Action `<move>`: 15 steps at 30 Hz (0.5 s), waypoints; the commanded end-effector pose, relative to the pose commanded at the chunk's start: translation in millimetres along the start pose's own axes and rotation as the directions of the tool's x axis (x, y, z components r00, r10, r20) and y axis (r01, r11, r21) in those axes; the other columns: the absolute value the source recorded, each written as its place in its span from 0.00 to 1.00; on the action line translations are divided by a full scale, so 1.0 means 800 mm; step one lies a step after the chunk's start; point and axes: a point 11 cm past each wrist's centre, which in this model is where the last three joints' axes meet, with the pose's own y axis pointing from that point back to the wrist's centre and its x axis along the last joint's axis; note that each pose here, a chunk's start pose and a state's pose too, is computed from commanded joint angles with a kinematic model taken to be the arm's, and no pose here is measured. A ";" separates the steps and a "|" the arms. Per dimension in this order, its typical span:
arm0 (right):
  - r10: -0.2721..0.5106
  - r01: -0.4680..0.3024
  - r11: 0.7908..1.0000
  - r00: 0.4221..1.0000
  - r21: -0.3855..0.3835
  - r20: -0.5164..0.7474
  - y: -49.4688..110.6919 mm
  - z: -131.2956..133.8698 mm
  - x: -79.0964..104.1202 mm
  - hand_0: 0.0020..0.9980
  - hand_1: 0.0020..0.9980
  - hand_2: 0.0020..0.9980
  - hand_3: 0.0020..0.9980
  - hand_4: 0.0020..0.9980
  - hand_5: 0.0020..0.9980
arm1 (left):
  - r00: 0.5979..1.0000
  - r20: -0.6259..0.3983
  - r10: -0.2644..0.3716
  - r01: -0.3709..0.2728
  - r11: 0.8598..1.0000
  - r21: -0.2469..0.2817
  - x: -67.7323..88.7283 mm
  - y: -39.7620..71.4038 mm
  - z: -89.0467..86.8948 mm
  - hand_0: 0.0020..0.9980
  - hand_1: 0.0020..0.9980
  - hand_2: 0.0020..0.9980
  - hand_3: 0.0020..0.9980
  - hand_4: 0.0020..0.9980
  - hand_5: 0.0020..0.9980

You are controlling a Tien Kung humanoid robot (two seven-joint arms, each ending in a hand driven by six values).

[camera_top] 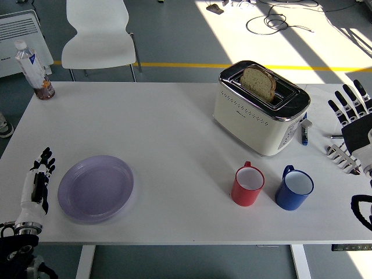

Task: Push plate across desktop,pick up the break from the machine,place the break in the plate

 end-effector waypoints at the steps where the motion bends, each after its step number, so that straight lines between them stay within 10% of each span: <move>1: 0.000 0.000 1.000 1.000 0.000 -0.001 0.000 0.000 0.000 0.84 0.80 0.80 0.80 0.53 0.90 | 1.000 -0.001 -0.005 0.005 1.000 0.005 -0.002 0.001 -0.002 0.96 0.97 1.00 0.97 0.52 1.00; 15: -0.004 0.004 1.000 1.000 -0.002 0.001 -0.001 0.001 -0.003 0.84 0.80 0.80 0.80 0.53 0.90 | 0.999 -0.008 -0.032 0.032 0.999 0.021 -0.009 0.005 -0.007 0.95 0.97 1.00 0.96 0.52 1.00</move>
